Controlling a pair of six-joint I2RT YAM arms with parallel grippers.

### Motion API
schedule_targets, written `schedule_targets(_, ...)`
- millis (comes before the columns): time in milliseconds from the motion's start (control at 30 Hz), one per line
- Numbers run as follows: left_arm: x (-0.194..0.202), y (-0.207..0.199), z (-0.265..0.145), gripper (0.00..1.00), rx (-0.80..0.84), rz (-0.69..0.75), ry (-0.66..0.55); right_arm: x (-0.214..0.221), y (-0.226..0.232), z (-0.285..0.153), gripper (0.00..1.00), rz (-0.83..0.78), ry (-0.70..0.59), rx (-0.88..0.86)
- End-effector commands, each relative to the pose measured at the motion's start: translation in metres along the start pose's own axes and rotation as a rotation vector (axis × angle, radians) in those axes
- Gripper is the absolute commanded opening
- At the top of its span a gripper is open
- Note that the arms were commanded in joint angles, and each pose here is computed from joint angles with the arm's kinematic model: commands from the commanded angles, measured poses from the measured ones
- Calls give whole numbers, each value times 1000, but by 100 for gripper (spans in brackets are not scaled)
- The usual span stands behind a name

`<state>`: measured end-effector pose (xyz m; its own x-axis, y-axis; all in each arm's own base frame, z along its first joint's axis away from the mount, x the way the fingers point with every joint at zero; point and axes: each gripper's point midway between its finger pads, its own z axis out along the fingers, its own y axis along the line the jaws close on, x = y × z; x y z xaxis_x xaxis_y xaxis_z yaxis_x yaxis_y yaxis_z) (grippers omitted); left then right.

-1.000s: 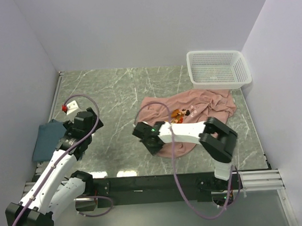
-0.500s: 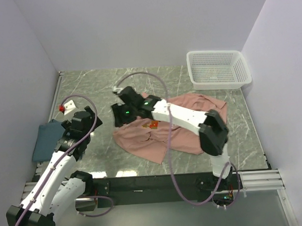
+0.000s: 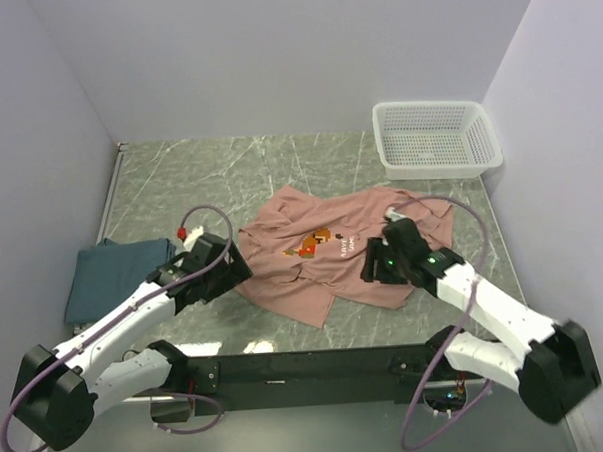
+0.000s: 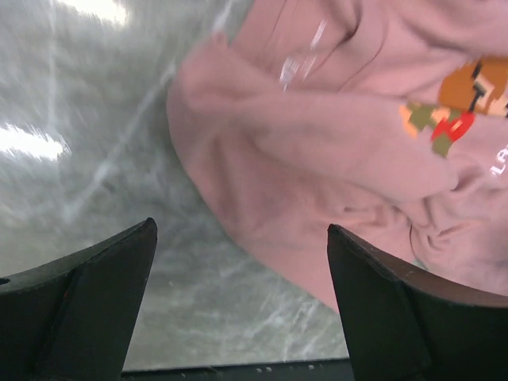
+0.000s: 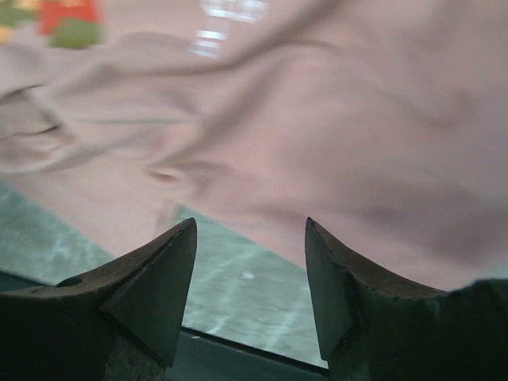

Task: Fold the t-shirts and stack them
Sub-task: Flatten the tshirt out

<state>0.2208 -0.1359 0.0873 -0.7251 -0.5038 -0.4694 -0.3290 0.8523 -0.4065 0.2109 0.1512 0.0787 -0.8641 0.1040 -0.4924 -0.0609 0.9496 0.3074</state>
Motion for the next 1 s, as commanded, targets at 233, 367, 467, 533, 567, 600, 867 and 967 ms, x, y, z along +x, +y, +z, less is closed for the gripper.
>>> schedule_targets(233, 45, -2, 8, 69, -97, -80, 63, -10, -57, -19, 65, 217, -181, 77)
schedule_targets(367, 51, -1, 15, 58, -147, -53, 61, -14, -54, -21, 65, 228, -189, 51)
schedule_targets(467, 50, -1, 21, 53, -164, -51, 45, -13, -54, -20, 65, 229, -182, 45)
schedule_targets(533, 50, -1, 24, 52, -171, -45, 42, -13, -55, -19, 64, 233, -184, 43)
schedule_targets(567, 50, -2, 26, 51, -172, -44, 41, -14, -55, -19, 64, 235, -189, 43)
schedule_targets(600, 51, -2, 29, 51, -179, -38, 42, -14, -56, -19, 64, 237, -188, 43)
schedule_targets(867, 57, -8, 41, 51, -193, -2, 64, -15, -58, -19, 64, 239, -186, 43)
schedule_targets(967, 62, -4, 44, 51, -210, 13, 81, -15, -59, -19, 64, 239, -188, 42)
